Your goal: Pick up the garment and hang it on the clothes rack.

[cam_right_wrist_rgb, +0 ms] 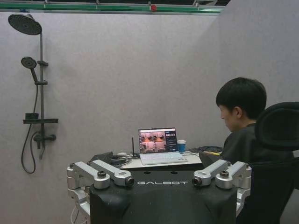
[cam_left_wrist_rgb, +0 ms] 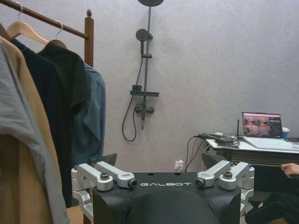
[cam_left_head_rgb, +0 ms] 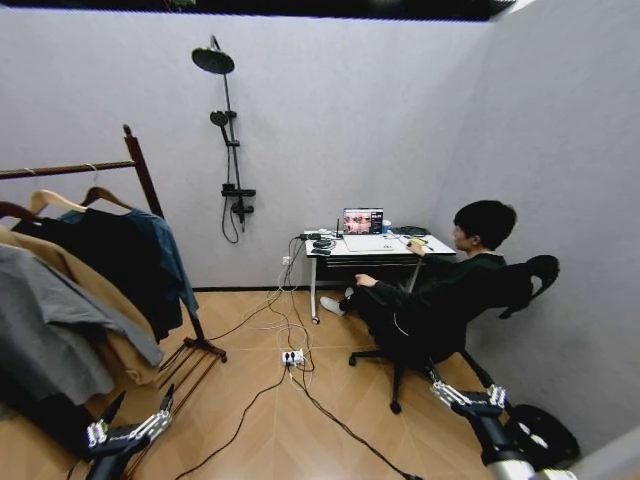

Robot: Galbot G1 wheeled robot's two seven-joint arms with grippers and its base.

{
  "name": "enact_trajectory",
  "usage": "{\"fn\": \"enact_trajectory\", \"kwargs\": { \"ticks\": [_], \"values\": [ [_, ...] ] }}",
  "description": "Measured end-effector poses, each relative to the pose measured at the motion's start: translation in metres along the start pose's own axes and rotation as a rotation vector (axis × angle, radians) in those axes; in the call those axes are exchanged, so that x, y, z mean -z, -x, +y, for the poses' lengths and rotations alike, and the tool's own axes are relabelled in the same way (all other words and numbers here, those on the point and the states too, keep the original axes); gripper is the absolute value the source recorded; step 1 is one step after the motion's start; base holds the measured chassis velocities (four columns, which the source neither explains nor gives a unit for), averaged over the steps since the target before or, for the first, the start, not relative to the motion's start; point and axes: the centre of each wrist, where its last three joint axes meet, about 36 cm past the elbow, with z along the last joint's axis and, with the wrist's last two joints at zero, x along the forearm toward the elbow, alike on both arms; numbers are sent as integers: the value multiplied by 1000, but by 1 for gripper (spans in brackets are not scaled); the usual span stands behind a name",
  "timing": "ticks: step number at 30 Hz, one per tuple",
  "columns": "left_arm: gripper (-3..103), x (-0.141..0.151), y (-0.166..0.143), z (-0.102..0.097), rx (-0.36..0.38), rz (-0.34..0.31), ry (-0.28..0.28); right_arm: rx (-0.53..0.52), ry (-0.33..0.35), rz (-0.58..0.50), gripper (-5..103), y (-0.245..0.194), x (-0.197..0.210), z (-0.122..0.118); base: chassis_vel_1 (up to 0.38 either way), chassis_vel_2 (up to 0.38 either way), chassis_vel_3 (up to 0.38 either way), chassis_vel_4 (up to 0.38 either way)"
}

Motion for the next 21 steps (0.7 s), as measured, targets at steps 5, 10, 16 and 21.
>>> {"fn": "enact_trajectory", "kwargs": {
  "ticks": [5,10,16,21],
  "values": [
    [100,0,0,0,0,0,0,0,0,0,100,0,0,0,-2,-44,-59,-4],
    [100,0,0,0,0,0,0,0,0,0,100,0,0,0,2,4,-1,-18],
    [100,0,0,0,0,0,0,0,0,0,100,0,0,0,76,63,-67,-107],
    [100,0,0,0,0,0,0,0,0,0,100,0,0,0,192,148,-156,-151]
  ]
}}
